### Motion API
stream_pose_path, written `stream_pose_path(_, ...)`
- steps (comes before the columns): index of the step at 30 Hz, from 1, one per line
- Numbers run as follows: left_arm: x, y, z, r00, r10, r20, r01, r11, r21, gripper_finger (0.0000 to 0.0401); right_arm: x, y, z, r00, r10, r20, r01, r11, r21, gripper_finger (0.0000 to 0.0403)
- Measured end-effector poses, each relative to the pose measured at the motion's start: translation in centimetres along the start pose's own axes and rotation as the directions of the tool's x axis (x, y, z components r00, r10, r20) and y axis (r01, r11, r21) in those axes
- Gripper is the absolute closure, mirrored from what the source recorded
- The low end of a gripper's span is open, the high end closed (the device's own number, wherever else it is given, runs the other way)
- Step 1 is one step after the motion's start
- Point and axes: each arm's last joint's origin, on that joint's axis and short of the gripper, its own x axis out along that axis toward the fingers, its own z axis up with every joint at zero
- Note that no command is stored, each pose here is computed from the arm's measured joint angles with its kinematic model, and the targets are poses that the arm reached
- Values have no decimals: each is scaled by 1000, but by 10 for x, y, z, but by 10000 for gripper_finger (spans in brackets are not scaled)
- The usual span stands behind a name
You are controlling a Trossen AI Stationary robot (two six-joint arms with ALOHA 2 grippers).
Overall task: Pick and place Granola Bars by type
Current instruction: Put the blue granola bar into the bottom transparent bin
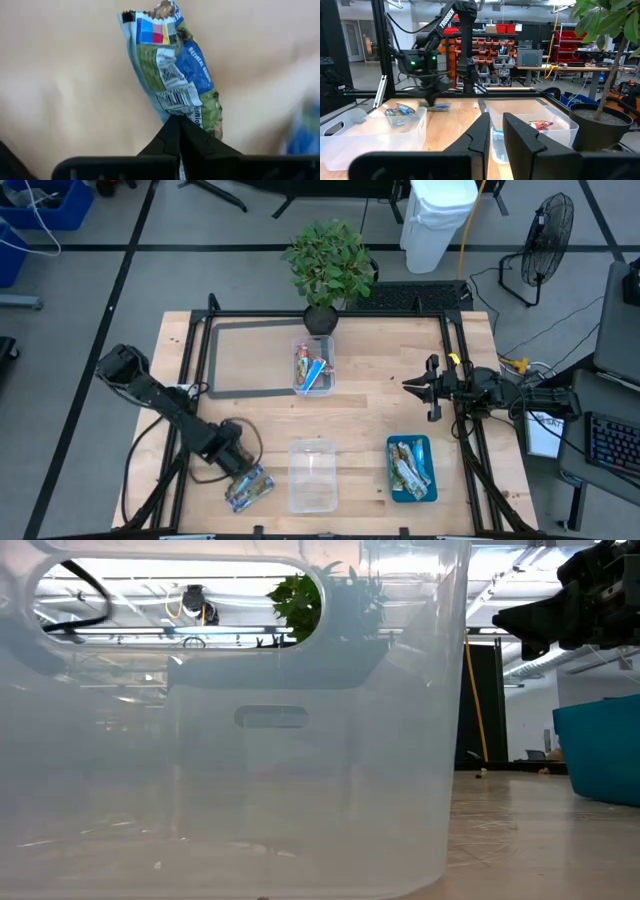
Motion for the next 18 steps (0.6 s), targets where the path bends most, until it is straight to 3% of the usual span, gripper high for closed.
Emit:
stream_pose_path(3,0,2,17,996,42,78,-45,998,38,391,0,0,0,1000,0,0,0,1000,0,358)
stream_pose_path(8,-1,6,39,991,102,85,-105,994,34,382,0,0,0,1000,0,0,0,1000,0,359)
stream_pose_path(12,-6,5,48,997,74,32,-75,997,30,381,0,0,0,1000,0,0,0,1000,0,358)
stream_pose_path(18,-28,-1,55,993,-41,108,37,999,38,380,0,0,0,1000,0,0,0,1000,0,359)
